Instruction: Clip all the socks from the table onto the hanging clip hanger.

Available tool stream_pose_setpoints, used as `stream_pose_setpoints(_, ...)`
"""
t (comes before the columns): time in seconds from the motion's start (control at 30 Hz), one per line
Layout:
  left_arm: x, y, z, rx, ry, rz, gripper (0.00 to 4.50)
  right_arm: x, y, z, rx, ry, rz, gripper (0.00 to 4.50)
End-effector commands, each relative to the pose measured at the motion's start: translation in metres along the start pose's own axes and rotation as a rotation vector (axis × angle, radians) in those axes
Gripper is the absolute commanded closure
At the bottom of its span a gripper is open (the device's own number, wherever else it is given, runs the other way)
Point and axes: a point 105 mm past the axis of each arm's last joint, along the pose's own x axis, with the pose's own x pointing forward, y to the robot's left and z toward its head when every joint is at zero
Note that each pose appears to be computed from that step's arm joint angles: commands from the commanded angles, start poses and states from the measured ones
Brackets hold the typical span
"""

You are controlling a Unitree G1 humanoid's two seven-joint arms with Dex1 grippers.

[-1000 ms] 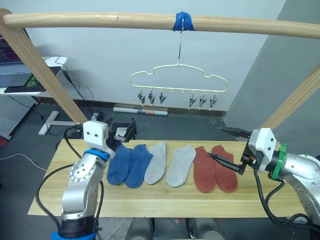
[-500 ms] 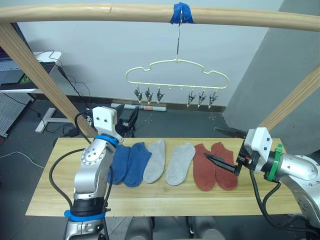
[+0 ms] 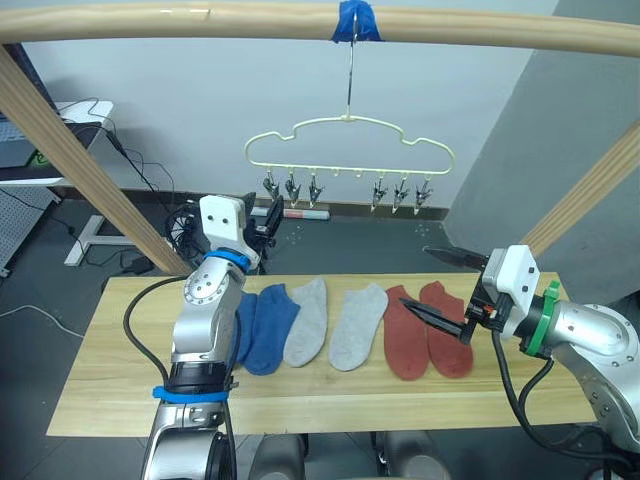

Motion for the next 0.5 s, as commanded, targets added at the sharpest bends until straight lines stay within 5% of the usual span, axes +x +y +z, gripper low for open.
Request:
stream_pose_setpoints(0.03, 0.0075, 0.0004, 0.0165, -0.006, -0.073, 0.004, 1.74, 0.0024, 0.0057, 0.0132, -0.02, -0.044, 0.02, 0.0)
stream_pose_setpoints(0.5, 0.0136, -0.0023, 0.0243, -0.029, -0.121, 0.006, 1.74, 0.0042, 0.0061, 0.0159, -0.018, -0.049, 0.025, 0.0)
